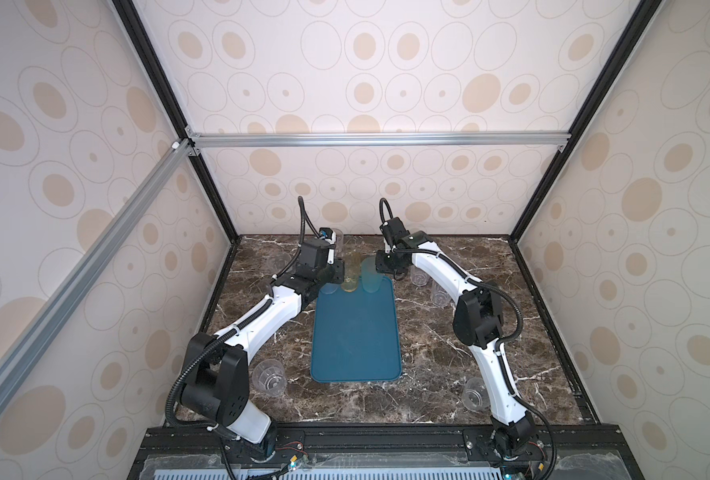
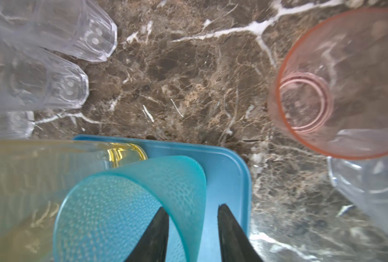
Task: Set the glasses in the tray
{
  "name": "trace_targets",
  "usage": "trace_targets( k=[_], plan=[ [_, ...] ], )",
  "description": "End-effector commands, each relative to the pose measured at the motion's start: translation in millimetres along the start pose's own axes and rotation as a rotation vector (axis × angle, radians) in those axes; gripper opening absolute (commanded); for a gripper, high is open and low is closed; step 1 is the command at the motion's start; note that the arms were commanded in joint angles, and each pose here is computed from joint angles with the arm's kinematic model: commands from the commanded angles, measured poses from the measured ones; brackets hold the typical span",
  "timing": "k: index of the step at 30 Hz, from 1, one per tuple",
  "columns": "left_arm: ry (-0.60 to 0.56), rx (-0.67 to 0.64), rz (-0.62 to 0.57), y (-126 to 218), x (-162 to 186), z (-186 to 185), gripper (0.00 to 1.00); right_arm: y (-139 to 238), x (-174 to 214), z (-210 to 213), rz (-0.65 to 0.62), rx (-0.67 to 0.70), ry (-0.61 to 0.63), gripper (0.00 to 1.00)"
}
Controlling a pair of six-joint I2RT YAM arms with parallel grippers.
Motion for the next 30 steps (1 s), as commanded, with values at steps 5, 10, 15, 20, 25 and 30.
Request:
trace_targets(
  k=[5,10,15,20,25,30],
  plan=[
    [-0.025,0.017,-0.026,3.7,-12.5,-4.5,0.41,13.5,0.9,-3.3,0.003,0.055,0.063,0.27],
    [-0.025,0.018,-0.022,3.4,-10.6,-4.3,0.41,12.5,1.2,-3.3,0.001,0.062,0.068,0.30],
    [-0.023,0.017,-0.024,6.1,-9.7,-3.9,0.41,18.5,-7.7,-1.6,-0.050,0.079,0.085,0.33],
    [-0.022,0.010,-0.024,11.0,-8.0,-2.6,0.41,27.5,-10.7,7.3,-0.049,0.008,0.095,0.40],
    [-0.027,-0.014,-0.028,21.6,-7.8,0.5,0.41,73.3,-16.5,16.7,-0.089,-0.071,0.102,0.45],
    [-0.043,-0.096,-0.073,43.5,-14.5,4.7,0.45,119.4,-11.2,1.4,-0.121,-0.045,0.098,0.47]
  ],
)
Point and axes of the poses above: each gripper's point midway between its finger pads, its own y axis back along the fingers, its own z axis along the line the jaws close on, x = y × z, the point moved 8 cm from there along y, back along the fingers, and after that the axes turned 2 degrees about -y, right-handed, at the moved point
